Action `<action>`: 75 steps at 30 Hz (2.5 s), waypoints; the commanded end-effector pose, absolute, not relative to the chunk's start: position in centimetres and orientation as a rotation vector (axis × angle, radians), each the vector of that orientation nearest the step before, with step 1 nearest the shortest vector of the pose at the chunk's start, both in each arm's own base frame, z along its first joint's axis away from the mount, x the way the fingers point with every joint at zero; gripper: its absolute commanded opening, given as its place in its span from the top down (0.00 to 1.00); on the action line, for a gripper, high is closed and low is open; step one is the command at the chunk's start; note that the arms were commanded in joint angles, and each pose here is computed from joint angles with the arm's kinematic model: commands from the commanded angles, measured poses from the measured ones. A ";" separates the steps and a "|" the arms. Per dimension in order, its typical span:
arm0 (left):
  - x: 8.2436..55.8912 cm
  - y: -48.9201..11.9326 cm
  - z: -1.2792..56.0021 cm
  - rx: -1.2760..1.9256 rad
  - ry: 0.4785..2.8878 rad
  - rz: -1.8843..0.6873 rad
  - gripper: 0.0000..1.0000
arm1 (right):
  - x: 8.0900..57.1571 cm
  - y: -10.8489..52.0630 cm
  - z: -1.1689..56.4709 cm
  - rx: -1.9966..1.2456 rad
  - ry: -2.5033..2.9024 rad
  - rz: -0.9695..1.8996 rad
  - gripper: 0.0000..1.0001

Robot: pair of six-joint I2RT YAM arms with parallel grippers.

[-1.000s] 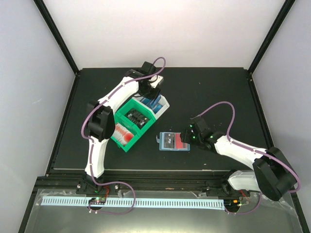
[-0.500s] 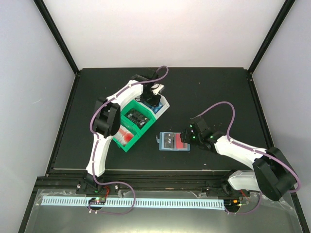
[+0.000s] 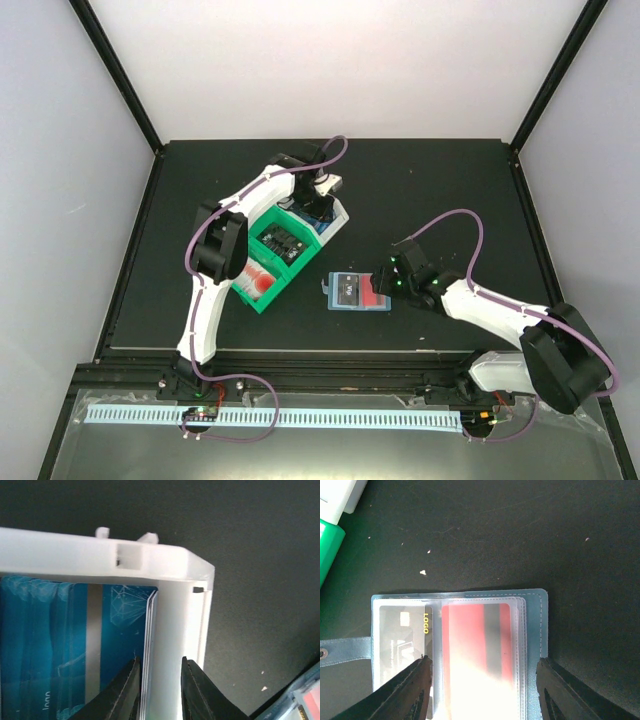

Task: Put the credit cards into the card holder
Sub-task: Adjust the credit card in the storage box.

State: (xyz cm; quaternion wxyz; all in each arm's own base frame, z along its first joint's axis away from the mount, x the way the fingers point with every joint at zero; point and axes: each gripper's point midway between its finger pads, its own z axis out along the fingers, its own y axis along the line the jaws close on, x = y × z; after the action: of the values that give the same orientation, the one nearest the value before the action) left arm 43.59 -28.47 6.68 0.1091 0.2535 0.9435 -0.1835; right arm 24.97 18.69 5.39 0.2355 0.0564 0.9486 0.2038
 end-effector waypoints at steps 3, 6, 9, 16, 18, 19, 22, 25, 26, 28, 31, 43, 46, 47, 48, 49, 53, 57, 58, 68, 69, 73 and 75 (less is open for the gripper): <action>42.4 -29.6 7.2 0.832 2.766 -0.647 0.71 | 25.7 19.0 6.0 0.152 2.577 0.576 0.40; 42.1 -29.5 6.2 0.845 2.792 -0.648 0.70 | 25.6 18.9 6.0 0.153 2.578 0.570 0.40; 42.0 -29.5 5.8 0.854 2.805 -0.651 0.69 | 25.6 18.9 6.0 0.154 2.578 0.569 0.40; 42.0 -29.4 5.8 0.889 2.798 -0.641 0.69 | 25.8 19.1 6.0 0.145 2.581 0.570 0.40; 42.0 -29.4 5.6 0.896 2.800 -0.639 0.69 | 25.7 19.0 6.0 0.147 2.580 0.567 0.40; 42.0 -29.4 5.7 0.898 2.801 -0.638 0.70 | 25.7 19.0 6.1 0.149 2.577 0.568 0.40; 42.2 -29.4 6.1 0.900 2.789 -0.632 0.75 | 25.7 18.9 6.1 0.151 2.576 0.570 0.40; 42.2 -29.6 6.9 0.912 2.767 -0.648 0.79 | 25.7 18.9 6.2 0.149 2.573 0.570 0.40; 42.2 -29.7 7.2 0.921 2.757 -0.660 0.80 | 25.7 18.9 6.2 0.148 2.571 0.570 0.40; 42.2 -29.9 7.6 0.929 2.748 -0.676 0.81 | 25.7 19.0 6.2 0.148 2.571 0.574 0.40; 42.2 -30.0 7.8 0.943 2.748 -0.683 0.82 | 25.7 19.0 6.2 0.145 2.573 0.575 0.40; 42.0 -29.9 8.4 0.940 2.745 -0.696 0.88 | 25.5 18.7 6.6 0.156 2.559 0.581 0.40; 42.2 -29.8 8.6 0.936 2.743 -0.687 0.89 | 25.5 18.7 6.6 0.157 2.559 0.580 0.40; 42.2 -29.7 8.6 0.934 2.743 -0.683 0.90 | 25.5 18.7 6.6 0.156 2.557 0.580 0.40; 42.2 -29.7 8.6 0.934 2.742 -0.680 0.91 | 25.5 18.7 6.6 0.158 2.557 0.580 0.40; 42.3 -29.6 8.7 0.931 2.742 -0.674 0.91 | 25.5 18.7 6.6 0.158 2.558 0.580 0.40; 42.6 -29.4 8.9 0.921 2.737 -0.647 0.95 | 25.4 18.7 6.6 0.159 2.556 0.581 0.40; 42.9 -29.3 9.4 0.907 2.725 -0.632 0.98 | 25.4 18.7 6.6 0.161 2.557 0.581 0.40; 43.0 -29.3 9.4 0.904 2.723 -0.629 0.98 | 25.4 18.7 6.6 0.161 2.557 0.581 0.40; 43.4 -28.7 10.1 0.875 2.718 -0.594 0.98 | 25.4 18.7 6.6 0.159 2.557 0.583 0.40; 43.4 -28.7 10.2 0.876 2.717 -0.596 0.98 | 25.5 18.7 6.6 0.161 2.556 0.583 0.40; 43.1 -28.6 10.3 0.877 2.724 -0.603 0.98 | 25.5 18.7 6.6 0.161 2.556 0.584 0.40; 43.0 -28.6 10.4 0.877 2.726 -0.603 0.98 | 25.5 18.7 6.6 0.162 2.555 0.586 0.40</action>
State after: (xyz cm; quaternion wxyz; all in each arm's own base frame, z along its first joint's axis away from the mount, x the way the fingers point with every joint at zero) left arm 42.70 -28.96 7.57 0.0840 0.2985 0.9275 -0.2087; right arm 25.06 18.74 5.94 0.2424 0.0564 0.9456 0.2094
